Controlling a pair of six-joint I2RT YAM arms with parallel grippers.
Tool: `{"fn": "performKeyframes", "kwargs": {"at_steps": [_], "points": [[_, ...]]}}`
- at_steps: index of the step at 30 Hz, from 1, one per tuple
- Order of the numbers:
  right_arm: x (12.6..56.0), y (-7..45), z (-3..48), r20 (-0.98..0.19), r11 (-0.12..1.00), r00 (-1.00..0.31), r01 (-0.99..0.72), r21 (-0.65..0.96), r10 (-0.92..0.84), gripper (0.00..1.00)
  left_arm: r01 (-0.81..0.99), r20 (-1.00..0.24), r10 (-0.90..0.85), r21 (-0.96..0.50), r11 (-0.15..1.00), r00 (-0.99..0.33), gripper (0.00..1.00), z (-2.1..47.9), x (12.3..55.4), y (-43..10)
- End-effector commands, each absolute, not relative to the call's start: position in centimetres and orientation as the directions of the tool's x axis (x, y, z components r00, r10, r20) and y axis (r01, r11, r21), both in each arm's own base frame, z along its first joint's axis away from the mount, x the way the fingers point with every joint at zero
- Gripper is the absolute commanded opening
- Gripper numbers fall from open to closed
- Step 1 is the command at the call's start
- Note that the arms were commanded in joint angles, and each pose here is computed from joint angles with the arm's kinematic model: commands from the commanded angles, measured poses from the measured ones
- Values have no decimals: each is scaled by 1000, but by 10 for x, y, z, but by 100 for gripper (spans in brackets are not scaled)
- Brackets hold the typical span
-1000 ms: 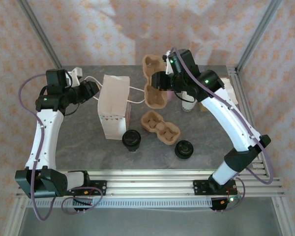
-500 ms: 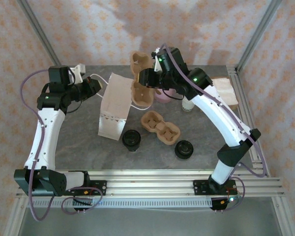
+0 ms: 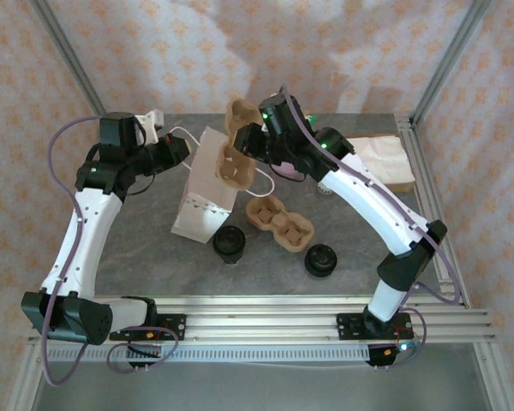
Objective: Pack the takeout coffee
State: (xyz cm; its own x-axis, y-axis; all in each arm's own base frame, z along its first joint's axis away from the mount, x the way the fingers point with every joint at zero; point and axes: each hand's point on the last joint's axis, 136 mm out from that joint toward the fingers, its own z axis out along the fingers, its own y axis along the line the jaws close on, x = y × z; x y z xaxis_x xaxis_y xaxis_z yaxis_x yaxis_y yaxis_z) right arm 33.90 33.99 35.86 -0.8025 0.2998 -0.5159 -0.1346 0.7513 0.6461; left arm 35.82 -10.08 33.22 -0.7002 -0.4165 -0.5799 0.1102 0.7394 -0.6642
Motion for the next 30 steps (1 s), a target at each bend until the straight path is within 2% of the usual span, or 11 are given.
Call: {"fn": "performKeyframes", "kwargs": {"at_steps": [1, 18, 24, 30], "points": [[335, 332, 376, -470, 688, -782, -73, 722, 410, 30, 146, -608, -415, -664, 734, -677, 3, 342, 355, -109], [296, 345, 371, -250, 558, -890, 5, 830, 381, 29, 173, -631, -366, -628, 758, -684, 3, 339, 350, -122], [285, 354, 355, -164, 555, -929, 52, 831, 332, 29, 179, -630, -357, -626, 759, -689, 3, 337, 350, -124], [282, 357, 338, -135, 589, -947, 67, 805, 291, 29, 204, -643, -333, -614, 763, -690, 3, 337, 346, -128]]}}
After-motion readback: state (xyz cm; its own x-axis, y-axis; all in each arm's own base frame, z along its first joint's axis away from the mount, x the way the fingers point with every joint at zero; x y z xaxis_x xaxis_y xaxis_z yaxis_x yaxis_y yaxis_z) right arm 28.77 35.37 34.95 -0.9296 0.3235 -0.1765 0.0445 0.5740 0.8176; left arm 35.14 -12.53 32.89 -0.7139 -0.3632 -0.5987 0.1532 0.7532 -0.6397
